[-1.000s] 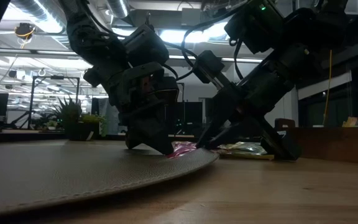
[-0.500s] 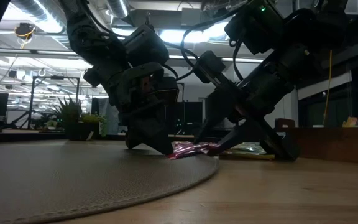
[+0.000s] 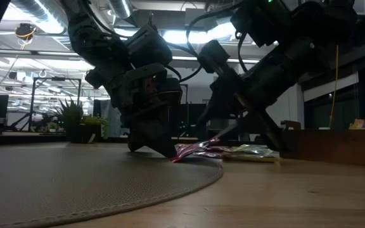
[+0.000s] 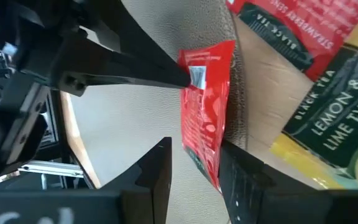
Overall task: Pick & Place Tea
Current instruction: Put the red tea bag into the top section of the wooden organizer
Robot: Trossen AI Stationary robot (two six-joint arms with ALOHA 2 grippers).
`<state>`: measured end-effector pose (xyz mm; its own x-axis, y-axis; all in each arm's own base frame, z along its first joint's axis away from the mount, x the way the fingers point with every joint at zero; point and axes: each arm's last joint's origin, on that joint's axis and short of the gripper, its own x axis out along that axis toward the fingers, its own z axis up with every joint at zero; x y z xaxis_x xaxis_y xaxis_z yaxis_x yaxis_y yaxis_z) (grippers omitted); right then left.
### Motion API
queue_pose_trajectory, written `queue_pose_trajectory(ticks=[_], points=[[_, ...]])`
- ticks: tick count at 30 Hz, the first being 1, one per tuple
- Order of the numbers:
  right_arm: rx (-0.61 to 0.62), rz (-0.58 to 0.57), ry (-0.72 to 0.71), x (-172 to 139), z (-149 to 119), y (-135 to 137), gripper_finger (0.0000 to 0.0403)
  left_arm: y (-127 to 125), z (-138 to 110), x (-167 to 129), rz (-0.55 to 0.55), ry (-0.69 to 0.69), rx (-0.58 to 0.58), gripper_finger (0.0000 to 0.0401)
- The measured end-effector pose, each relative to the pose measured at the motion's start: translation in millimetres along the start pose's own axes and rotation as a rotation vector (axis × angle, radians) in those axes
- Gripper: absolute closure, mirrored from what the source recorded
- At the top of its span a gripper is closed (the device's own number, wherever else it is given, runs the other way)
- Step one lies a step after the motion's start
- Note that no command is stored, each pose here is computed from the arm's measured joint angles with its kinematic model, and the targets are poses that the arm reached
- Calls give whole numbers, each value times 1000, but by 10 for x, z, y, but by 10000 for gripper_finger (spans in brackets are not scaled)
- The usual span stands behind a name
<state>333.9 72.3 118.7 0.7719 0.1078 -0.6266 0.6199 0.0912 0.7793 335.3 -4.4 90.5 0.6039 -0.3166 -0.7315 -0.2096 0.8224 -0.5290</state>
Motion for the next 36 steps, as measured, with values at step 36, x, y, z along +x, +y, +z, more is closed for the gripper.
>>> queue_pose_trajectory(ticks=[36], points=[[-54, 34, 20, -38, -8, 67, 399, -80, 216, -560, -147, -22, 111, 347]])
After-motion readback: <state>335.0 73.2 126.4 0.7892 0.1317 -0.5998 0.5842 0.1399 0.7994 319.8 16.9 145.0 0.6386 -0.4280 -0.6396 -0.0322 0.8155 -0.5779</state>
